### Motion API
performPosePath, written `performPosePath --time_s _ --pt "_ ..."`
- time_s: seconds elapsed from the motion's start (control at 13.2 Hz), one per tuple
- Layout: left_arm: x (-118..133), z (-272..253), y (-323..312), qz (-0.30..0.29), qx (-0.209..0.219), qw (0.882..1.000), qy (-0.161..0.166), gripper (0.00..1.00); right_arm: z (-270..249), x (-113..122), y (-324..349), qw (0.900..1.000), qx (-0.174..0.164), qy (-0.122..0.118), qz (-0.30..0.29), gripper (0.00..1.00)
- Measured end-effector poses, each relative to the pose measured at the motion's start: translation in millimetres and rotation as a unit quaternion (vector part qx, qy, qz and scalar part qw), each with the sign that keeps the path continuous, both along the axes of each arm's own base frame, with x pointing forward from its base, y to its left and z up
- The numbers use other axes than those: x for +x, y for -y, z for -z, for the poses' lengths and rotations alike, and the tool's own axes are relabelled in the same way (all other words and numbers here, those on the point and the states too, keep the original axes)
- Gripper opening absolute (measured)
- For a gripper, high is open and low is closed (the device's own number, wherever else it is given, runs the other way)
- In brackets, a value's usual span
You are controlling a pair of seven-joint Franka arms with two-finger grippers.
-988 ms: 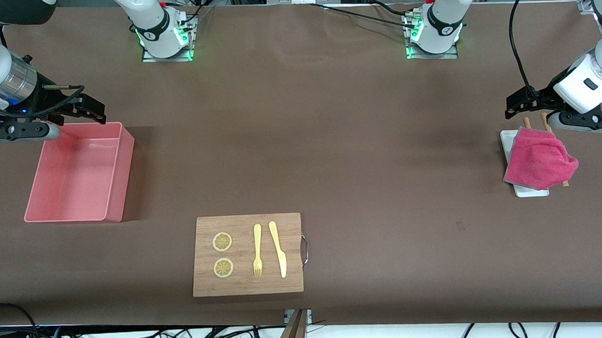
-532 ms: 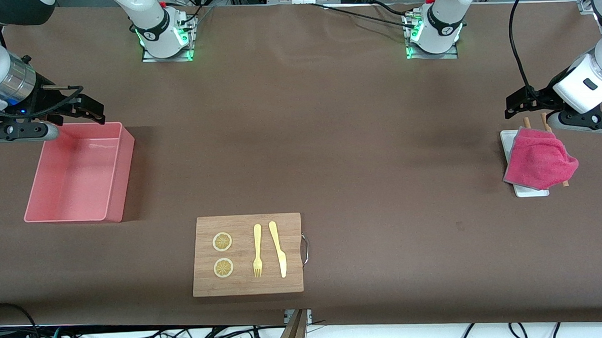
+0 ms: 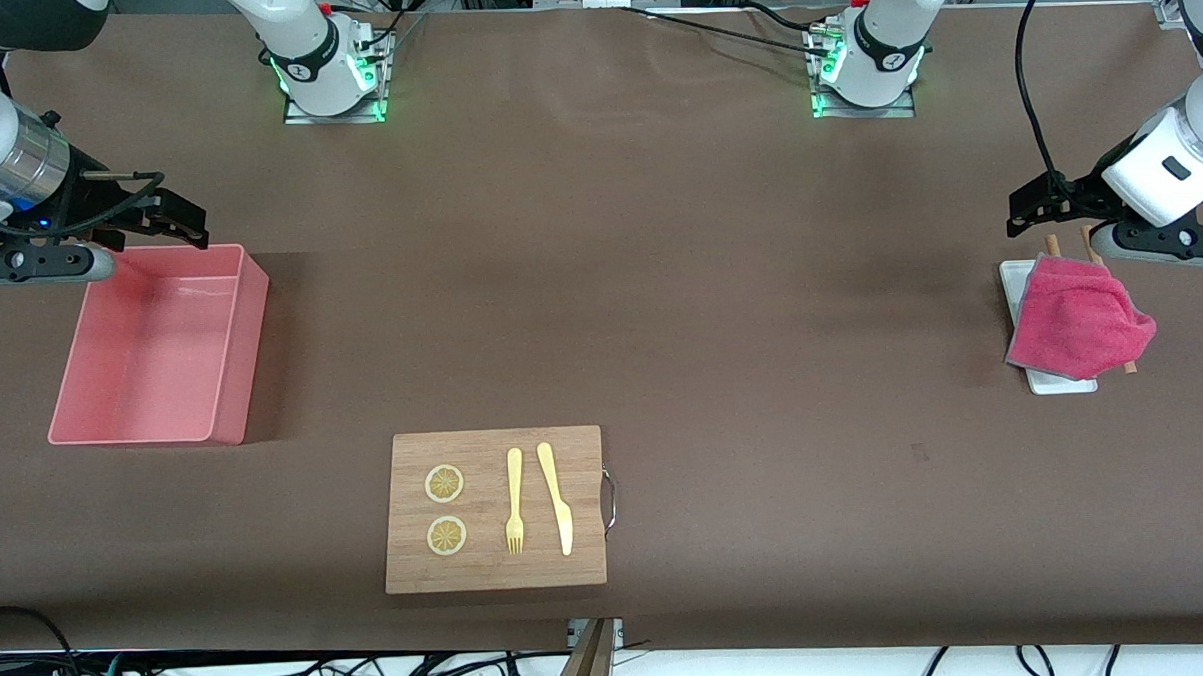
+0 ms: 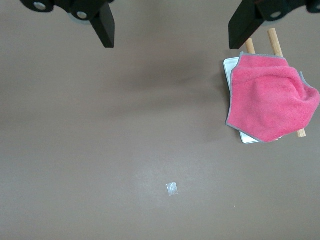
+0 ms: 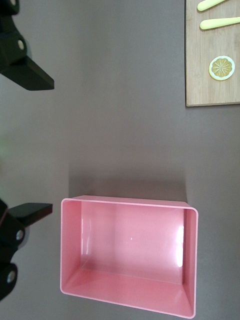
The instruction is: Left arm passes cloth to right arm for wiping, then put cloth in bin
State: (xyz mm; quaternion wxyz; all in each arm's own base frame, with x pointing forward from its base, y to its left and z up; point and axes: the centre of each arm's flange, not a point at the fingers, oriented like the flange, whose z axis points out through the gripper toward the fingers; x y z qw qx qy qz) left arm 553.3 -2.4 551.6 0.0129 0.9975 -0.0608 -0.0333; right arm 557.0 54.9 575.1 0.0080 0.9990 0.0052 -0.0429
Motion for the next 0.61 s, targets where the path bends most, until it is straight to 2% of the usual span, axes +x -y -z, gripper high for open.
performPosePath --time_s 0.61 --pt "-0.1 0.0 1.9 0.002 0.000 1.000 0.000 1.00 0.1 0.0 0.1 1.000 0.000 0.000 0.000 1.00"
